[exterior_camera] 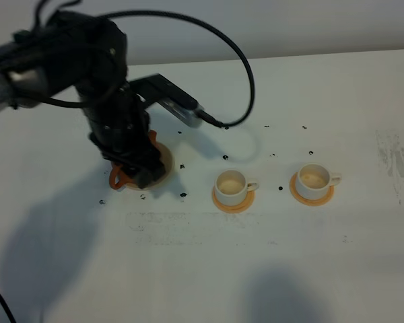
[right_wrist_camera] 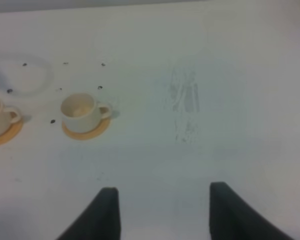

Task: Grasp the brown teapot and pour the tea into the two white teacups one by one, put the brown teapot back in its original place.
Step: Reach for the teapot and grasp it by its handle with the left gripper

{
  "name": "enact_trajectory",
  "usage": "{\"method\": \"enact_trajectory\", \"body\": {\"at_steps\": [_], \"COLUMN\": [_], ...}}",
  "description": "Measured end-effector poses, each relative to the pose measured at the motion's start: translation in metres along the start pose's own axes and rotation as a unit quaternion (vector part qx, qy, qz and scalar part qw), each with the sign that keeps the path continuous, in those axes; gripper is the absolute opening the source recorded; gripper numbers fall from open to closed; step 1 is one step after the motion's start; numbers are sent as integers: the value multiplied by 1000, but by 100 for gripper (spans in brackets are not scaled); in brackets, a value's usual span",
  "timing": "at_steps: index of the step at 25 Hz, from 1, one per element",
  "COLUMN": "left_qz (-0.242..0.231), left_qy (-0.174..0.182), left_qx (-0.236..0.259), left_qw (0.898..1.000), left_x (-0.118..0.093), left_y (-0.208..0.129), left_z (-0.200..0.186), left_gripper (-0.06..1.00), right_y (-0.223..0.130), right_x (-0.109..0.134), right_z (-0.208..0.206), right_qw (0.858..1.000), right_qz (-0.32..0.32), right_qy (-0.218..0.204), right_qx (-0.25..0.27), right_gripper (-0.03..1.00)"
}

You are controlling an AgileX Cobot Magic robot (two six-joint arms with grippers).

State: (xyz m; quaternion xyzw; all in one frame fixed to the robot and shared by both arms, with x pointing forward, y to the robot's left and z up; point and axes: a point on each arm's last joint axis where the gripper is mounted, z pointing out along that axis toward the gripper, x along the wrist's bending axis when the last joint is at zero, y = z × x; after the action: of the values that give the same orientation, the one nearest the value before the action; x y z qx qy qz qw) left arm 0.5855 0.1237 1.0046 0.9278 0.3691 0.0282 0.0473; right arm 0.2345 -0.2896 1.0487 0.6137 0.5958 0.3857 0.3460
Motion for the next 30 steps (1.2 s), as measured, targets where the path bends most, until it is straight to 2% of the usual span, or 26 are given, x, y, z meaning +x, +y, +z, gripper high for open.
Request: {"method": "enact_trajectory", "body": {"at_steps": [6, 10, 17, 21, 30], "left_qz": [-81, -110, -117, -112, -118], "left_qy": [17, 21, 21, 14, 34], "left_qx": [2, 3, 7, 19, -49], "left_qw": [997, 994, 993, 993, 991], "left_x": [12, 27, 32, 30, 28], "left_y": [-11, -17, -20, -36, -65], "left_z": [-15, -15, -14, 0, -2], "left_gripper": [56, 56, 56, 56, 56], "right_y": [0, 0, 0, 0, 0], "right_x": [0, 0, 0, 0, 0], "right_z": [0, 0, 0, 0, 0], "right_qw": [1000, 1000, 1000, 1000, 1000], "right_qz": [0, 0, 0, 0, 0], "right_qy": [0, 0, 0, 0, 0], "right_qx": [0, 0, 0, 0, 0], "right_gripper": [42, 42, 42, 42, 42]}}
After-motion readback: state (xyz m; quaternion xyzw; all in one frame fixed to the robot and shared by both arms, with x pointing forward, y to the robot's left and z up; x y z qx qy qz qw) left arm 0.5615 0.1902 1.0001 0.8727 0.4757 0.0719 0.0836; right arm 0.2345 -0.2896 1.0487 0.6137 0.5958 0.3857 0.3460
